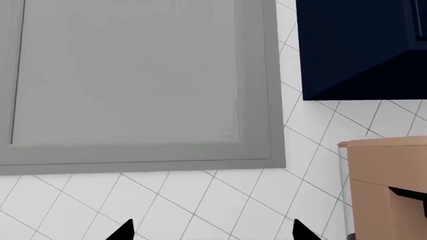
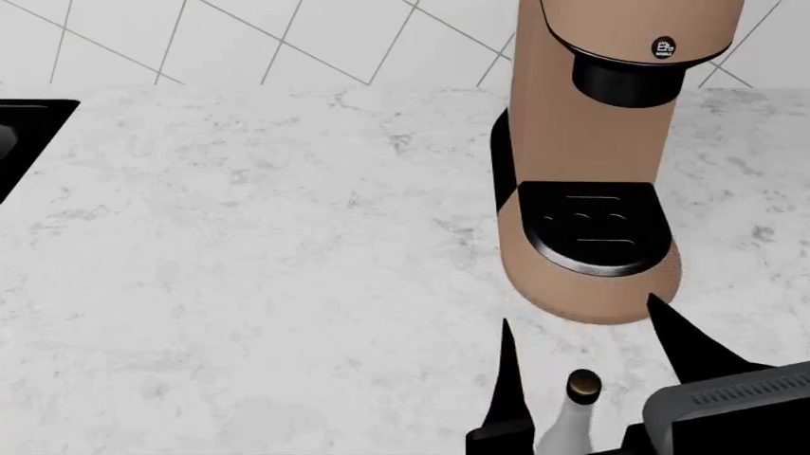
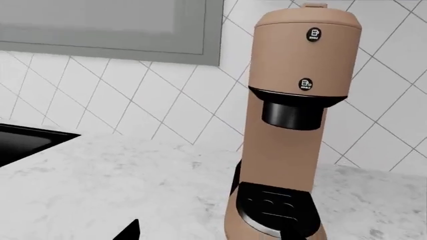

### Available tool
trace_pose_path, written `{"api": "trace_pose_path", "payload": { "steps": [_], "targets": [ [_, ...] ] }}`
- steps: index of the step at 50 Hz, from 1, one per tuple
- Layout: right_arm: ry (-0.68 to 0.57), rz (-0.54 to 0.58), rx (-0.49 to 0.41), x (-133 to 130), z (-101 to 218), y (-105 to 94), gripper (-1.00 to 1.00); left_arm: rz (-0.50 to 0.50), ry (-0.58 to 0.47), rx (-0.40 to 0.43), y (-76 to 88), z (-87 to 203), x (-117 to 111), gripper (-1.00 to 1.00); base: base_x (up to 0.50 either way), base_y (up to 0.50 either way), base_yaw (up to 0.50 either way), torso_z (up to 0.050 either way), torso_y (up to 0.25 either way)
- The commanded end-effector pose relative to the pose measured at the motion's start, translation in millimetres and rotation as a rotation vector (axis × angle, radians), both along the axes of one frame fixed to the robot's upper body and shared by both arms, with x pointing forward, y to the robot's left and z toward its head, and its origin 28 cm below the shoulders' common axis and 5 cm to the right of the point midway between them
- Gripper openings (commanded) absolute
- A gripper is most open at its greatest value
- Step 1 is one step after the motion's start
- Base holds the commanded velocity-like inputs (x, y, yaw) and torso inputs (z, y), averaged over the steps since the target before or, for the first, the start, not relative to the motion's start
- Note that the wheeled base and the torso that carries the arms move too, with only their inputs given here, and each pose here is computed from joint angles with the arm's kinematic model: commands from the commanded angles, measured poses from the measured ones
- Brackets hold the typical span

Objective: Place the eggs and milk next to the bowl.

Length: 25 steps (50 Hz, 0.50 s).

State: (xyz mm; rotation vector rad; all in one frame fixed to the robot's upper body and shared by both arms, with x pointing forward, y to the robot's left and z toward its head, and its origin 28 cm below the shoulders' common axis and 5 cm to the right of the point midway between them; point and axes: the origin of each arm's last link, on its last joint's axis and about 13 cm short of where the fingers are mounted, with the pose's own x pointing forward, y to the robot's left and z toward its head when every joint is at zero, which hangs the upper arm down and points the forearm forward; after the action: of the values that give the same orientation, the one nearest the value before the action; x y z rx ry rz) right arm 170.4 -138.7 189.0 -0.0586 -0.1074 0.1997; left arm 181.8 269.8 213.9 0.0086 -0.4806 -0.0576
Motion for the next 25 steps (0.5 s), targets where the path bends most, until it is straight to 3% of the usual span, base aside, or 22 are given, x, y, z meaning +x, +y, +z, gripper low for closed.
{"api": "trace_pose_path", "payload": {
  "steps": [1,25],
  "targets": [
    [0.032,-0.022,0.036,-3,-15,-2.6,1.0,0.004,0.02,-0.025,0.3,-8,5,1.0,0.0,0.0,0.0,0.0,0.0],
    [0.055,-0.009,0.065,-13,-28,0.7,1.0,0.0,0.028,-0.019,-0.7,-12,7,1.0,0.0,0.0,0.0,0.0,0.0]
  ]
}}
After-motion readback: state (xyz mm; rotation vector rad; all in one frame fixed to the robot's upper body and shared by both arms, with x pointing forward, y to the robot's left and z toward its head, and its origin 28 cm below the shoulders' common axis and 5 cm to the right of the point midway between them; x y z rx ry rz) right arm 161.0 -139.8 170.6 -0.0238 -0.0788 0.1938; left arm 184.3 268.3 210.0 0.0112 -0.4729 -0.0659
